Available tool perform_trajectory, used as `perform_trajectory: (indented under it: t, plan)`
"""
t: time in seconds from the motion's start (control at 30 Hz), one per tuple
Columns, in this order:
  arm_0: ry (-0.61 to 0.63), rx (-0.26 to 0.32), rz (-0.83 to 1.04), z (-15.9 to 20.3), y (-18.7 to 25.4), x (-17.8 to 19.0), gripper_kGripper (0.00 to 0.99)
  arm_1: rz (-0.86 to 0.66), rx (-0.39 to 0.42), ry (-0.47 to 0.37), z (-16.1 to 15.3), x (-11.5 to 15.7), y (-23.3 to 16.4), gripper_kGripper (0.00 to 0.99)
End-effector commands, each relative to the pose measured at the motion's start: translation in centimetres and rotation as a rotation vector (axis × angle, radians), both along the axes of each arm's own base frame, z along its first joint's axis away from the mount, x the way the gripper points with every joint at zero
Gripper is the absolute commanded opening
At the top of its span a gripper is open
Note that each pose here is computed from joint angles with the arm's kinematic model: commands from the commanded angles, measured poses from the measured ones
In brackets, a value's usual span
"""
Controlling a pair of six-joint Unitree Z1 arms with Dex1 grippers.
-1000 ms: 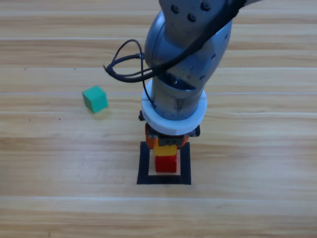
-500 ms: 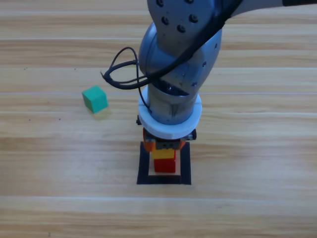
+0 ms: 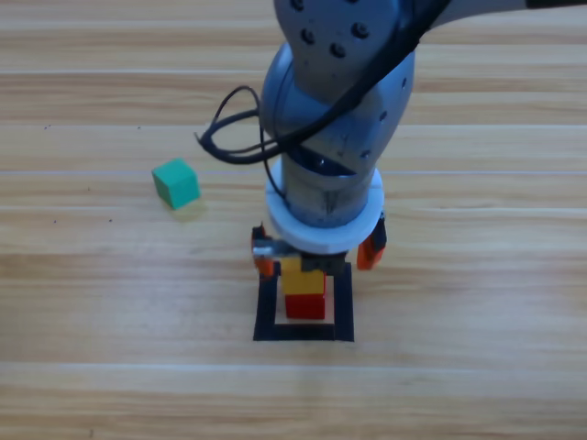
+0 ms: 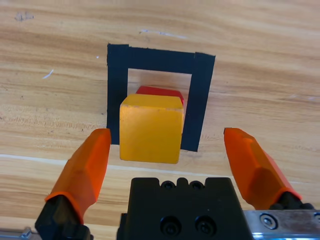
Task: Stack the blocks in the rectangular block: red at the bottom, yellow in the middle, green on top
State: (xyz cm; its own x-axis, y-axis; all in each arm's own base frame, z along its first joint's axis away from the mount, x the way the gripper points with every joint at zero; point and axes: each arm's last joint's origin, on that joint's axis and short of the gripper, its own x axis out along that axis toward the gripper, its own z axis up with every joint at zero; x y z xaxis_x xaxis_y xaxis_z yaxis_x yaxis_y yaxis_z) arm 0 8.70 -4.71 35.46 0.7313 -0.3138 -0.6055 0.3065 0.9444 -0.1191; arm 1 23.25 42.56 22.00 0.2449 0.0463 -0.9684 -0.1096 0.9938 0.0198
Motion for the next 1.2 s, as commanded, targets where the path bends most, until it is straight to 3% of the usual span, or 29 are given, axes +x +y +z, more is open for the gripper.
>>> perform_trajectory:
  t: [0.03, 0.2, 0.33, 0.4, 0.53, 0.73, 1.2]
  plan:
    - [0.023, 0.007, 0.018, -0.7, -0.1, 0.5, 0.977, 0.08, 0.09, -0.123, 7.9, -3.6, -1.8, 0.99]
    - [0.016, -0.054, 0.094, 1.0, -1.2, 2.6, 0.99, 0.139, 0.237, -0.264, 15.0, -6.7, -8.1, 0.99]
    - [0.06, -0.103, 0.155, 3.4, -4.1, 7.7, 0.989, 0.263, 0.43, -0.379, 14.7, -8.6, -15.1, 0.99]
    - [0.096, -0.107, 0.175, 3.7, -6.1, 10.9, 0.982, 0.338, 0.474, -0.41, 13.5, -8.7, -18.5, 0.99]
    - [0.211, -0.102, 0.235, 2.4, -9.8, 17.1, 0.974, 0.383, 0.422, -0.417, 11.6, -8.5, -22.5, 0.99]
    - [0.343, -0.088, 0.333, -1.5, -12.3, 21.6, 0.973, 0.454, 0.41, -0.456, 8.8, -9.8, -25.4, 0.99]
    - [0.599, -0.006, 0.652, -7.6, -17.6, 32.9, 0.974, 0.491, 0.311, -0.409, 5.8, -8.8, -24.3, 0.99]
